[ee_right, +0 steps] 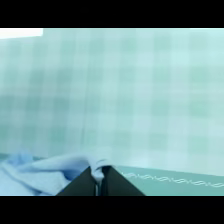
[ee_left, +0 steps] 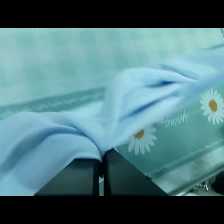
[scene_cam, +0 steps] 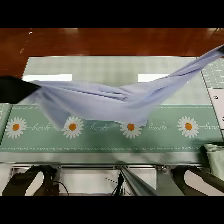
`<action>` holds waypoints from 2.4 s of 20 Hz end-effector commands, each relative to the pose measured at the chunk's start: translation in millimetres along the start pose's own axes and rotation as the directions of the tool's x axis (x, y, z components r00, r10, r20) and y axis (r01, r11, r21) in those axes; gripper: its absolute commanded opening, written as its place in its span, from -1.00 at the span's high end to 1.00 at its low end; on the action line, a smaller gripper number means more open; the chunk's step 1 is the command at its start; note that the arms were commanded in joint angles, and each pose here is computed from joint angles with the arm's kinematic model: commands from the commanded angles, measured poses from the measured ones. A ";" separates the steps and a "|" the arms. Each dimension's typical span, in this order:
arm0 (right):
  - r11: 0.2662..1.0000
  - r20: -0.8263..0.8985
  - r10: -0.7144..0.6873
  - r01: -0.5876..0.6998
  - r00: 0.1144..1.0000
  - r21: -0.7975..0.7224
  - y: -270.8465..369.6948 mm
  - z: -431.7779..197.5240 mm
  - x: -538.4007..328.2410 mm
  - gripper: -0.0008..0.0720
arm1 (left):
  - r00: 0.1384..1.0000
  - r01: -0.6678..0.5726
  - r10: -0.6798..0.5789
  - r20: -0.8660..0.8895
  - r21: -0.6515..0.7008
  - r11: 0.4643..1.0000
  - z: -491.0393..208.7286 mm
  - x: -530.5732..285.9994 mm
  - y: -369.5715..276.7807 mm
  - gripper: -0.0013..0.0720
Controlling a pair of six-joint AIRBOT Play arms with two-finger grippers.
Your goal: Fold the shirts.
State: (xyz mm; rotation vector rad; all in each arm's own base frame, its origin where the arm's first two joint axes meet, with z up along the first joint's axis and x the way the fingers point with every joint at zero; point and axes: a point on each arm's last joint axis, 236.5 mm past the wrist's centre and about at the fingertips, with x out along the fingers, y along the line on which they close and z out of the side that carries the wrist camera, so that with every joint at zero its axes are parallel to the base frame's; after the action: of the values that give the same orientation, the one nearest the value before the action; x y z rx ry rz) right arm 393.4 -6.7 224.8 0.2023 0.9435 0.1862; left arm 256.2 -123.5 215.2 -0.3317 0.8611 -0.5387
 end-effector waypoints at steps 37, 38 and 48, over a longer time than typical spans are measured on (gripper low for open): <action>0.910 -0.583 0.325 -0.077 0.745 0.408 66.4 -276.1 241.5 -0.70 | 0.984 -0.058 0.023 -0.175 -0.196 0.979 -90.9 130.9 90.4 0.88; 0.912 -0.576 0.318 -0.076 0.753 0.403 72.0 -275.6 245.3 -0.70 | 0.984 -0.058 0.023 -0.175 -0.196 0.979 -90.9 130.9 90.4 0.88; 0.930 -0.523 0.343 -0.205 0.780 0.305 114.0 -238.6 207.5 0.90 | 0.989 -0.069 0.045 -0.141 -0.175 0.982 -80.1 126.6 98.7 0.88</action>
State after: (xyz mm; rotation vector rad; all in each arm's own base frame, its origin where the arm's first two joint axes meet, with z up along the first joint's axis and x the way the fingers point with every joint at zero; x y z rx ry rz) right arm 302.9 174.5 -88.5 0.5386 1.6170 0.3446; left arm 285.6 -125.8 35.1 -0.4373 1.0739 -0.4483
